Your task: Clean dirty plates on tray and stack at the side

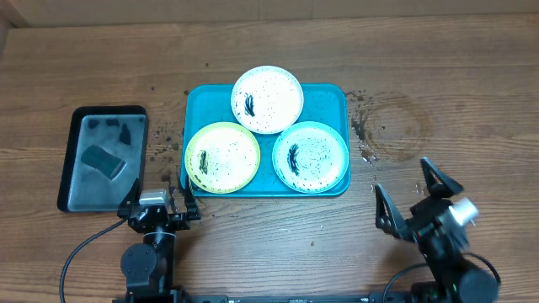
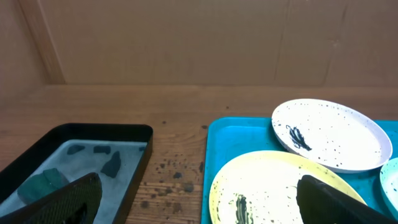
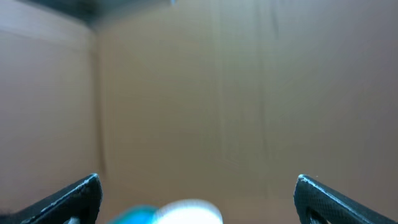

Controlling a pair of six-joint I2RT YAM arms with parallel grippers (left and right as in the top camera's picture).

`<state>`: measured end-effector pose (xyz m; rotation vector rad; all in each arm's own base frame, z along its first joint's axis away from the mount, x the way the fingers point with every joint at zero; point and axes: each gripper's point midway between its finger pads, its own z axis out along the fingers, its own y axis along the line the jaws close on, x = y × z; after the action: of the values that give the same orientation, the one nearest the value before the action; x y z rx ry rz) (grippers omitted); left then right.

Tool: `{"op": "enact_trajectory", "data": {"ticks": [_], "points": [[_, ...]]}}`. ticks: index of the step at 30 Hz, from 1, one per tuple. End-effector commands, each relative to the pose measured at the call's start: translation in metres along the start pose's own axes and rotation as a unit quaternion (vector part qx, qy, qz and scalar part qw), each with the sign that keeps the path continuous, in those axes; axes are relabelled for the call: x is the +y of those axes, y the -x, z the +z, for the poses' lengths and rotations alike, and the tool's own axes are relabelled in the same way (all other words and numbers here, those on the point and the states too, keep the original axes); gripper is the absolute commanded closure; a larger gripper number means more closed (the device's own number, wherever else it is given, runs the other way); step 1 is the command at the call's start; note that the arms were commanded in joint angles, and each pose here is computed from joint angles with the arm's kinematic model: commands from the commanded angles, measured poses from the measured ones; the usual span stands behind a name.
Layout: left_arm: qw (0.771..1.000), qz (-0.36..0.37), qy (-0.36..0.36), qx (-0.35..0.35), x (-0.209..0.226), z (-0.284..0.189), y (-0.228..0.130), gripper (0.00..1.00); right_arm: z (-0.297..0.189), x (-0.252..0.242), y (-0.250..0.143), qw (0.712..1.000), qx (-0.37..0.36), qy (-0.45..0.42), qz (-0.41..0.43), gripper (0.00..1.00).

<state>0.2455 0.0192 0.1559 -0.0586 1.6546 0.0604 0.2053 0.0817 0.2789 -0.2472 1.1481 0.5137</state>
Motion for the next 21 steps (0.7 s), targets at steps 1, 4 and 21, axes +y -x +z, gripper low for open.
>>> {"op": "enact_trajectory", "data": {"ticks": [1, 4, 21], "points": [[1.0, 0.011, 0.006, -0.003, 0.002, 0.0, 0.0, 0.0, -0.005, 0.012, 0.042, 0.995, -0.089, 0.021, -0.031, 0.0], [1.0, 0.011, 0.006, -0.003, 0.002, 0.0, 0.0, 0.0, -0.013, 0.0, 0.078, 0.986, -0.16, -0.031, -0.044, 0.0], [0.97, 0.053, -0.043, -0.232, -0.019, -0.047, 0.16, 0.0, -0.002, -0.034, 0.04, 0.992, -0.043, -0.117, -0.026, 0.0]]}}
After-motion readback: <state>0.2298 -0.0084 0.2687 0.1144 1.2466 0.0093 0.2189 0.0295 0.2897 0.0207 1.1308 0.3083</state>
